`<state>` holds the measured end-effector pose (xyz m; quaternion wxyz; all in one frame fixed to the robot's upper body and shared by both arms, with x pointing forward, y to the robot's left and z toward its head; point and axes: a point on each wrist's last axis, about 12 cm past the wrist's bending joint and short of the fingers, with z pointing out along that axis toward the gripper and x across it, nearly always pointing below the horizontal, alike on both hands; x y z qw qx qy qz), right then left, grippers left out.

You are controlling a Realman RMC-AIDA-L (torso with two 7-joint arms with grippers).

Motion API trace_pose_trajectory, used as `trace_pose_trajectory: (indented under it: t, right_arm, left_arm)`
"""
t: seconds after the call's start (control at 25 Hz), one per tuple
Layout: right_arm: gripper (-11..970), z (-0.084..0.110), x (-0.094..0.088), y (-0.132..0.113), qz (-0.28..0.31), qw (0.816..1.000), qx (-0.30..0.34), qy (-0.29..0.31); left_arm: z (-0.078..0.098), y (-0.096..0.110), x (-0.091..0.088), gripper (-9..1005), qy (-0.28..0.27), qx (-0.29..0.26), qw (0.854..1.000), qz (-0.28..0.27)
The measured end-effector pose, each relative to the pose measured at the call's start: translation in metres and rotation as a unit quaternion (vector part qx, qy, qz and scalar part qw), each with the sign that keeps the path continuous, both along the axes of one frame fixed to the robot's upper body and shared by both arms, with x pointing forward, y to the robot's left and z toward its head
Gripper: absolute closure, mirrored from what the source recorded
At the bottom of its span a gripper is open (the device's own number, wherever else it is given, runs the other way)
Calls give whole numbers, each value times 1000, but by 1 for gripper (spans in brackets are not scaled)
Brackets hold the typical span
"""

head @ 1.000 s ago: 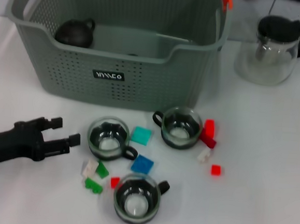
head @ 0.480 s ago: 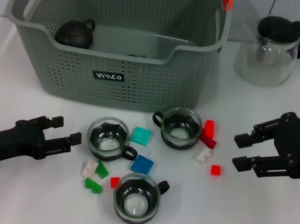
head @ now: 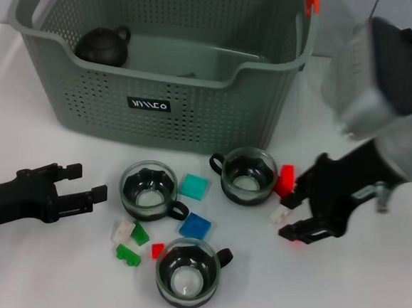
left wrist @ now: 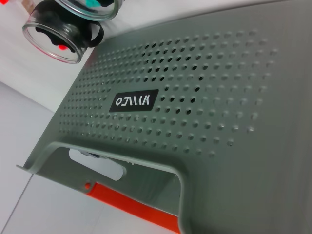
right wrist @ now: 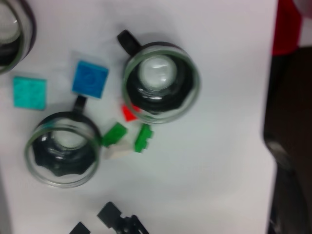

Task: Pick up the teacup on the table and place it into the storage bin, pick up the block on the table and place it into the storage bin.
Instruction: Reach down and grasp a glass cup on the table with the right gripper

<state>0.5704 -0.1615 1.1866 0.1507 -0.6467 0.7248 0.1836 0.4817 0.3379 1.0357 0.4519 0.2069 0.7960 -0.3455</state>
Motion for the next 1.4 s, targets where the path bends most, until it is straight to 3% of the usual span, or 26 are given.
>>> trace_pose_trajectory:
  t: [0.28, 0.68, 1.08, 1.4]
  right_arm:
    - [460, -21, 9, 37, 7, 995, -40, -86]
    - [459, -62, 18, 58, -4, 992, -86, -93]
    - [504, -56, 15, 54, -5, 994, -92, -55]
    - [549, -59, 18, 53, -14, 994, -91, -63]
  left_arm:
    - [-1, 0, -2, 152, 1, 0, 1000, 3]
    - [-2, 1, -3, 152, 3, 3, 1000, 3]
    - [-4, 2, -4, 152, 7, 6, 1000, 9]
    - [-4, 2, -3, 152, 7, 5, 1000, 9]
